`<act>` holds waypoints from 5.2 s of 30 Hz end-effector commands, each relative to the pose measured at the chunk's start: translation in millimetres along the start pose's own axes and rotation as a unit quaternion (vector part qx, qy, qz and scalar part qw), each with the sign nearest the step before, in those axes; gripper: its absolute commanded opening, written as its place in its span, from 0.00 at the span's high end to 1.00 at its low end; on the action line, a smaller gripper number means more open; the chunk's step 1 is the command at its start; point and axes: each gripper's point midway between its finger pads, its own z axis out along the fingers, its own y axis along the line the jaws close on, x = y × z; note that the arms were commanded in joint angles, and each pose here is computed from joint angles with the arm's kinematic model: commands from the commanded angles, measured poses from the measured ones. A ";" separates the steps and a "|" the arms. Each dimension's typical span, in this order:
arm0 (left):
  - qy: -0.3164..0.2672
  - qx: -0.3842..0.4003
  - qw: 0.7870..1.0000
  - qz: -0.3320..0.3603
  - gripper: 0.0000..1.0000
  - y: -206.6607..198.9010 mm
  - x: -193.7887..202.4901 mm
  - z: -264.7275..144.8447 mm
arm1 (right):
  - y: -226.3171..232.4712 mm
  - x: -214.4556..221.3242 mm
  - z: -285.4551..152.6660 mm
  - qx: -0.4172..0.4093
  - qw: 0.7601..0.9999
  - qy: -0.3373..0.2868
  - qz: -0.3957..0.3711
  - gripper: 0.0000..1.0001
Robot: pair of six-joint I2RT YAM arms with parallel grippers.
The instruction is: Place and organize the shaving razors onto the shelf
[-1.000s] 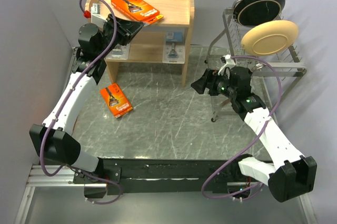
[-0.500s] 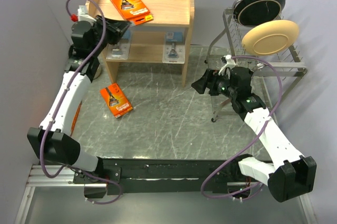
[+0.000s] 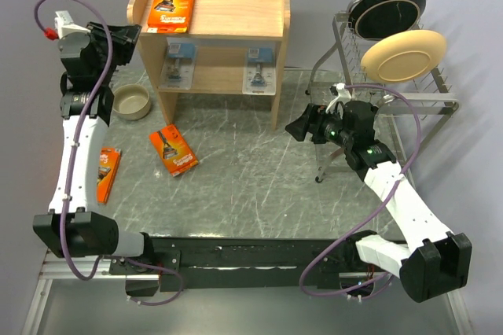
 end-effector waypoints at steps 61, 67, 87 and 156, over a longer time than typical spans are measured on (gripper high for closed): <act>-0.020 0.018 0.996 -0.082 0.99 -22.2 -20.1 4.0 | -10.6 -5.4 -4.3 0.009 1.000 -0.009 -0.014 0.13; -0.043 0.008 0.996 -0.078 0.99 -14.3 -35.4 -3.2 | -6.2 -2.3 -4.7 -0.002 1.000 -0.003 -0.018 0.14; -0.044 -0.048 0.987 -0.145 0.91 15.0 -26.8 12.7 | -3.4 -5.1 -4.1 -0.004 1.000 -0.002 -0.022 0.14; 0.139 -0.320 0.937 -0.022 0.08 289.7 113.3 -147.2 | 181.0 183.8 180.3 -0.170 0.929 0.280 0.173 0.37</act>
